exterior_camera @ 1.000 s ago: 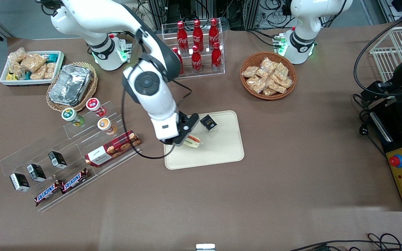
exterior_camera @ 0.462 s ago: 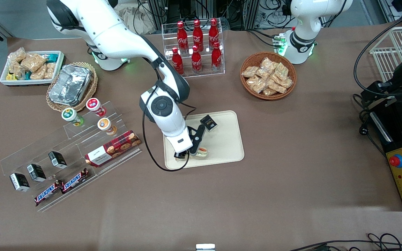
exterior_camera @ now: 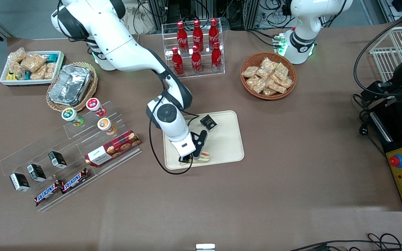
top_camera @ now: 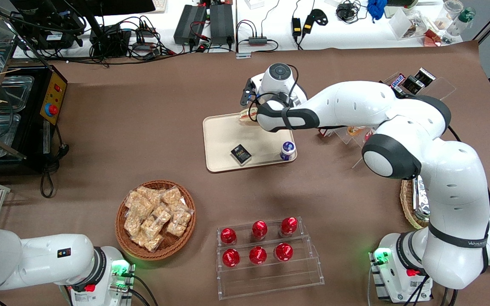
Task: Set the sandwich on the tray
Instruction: 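Open the right gripper and raise it away from the tray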
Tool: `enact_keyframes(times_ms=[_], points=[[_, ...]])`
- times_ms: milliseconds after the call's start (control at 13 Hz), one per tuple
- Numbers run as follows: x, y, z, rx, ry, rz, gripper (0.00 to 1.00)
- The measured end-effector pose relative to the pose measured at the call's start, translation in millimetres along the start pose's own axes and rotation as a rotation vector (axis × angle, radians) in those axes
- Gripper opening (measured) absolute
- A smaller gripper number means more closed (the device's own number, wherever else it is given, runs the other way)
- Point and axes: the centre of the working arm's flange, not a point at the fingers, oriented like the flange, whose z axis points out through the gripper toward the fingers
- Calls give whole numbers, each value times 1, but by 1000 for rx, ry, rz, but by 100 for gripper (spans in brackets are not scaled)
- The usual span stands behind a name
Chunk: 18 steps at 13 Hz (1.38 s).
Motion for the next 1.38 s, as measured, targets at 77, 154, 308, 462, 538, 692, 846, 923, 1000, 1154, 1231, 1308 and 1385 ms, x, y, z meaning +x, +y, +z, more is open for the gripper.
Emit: enact_keyframes(times_ms=[77, 154, 308, 462, 538, 692, 846, 923, 1000, 1154, 1231, 1308, 1385], points=[[3, -3, 1, -4, 8, -6, 23], [5, -6, 2, -8, 15, -10, 30], [10, -11, 1, -11, 27, -20, 52], [20, -19, -3, -7, 47, -31, 71], [26, -21, -7, -7, 60, -33, 83], [36, -13, -27, -17, 104, -1, 100], [45, 2, -67, -9, 144, 50, 100], [44, 11, -91, 3, 138, 71, 100], [38, 27, -117, 12, 127, 94, 100], [9, 70, -171, 31, 85, 158, 100], [-13, 94, -199, 44, 59, 200, 100], [-39, 119, -227, 55, 34, 247, 100], [-68, 142, -253, 65, 12, 297, 100]])
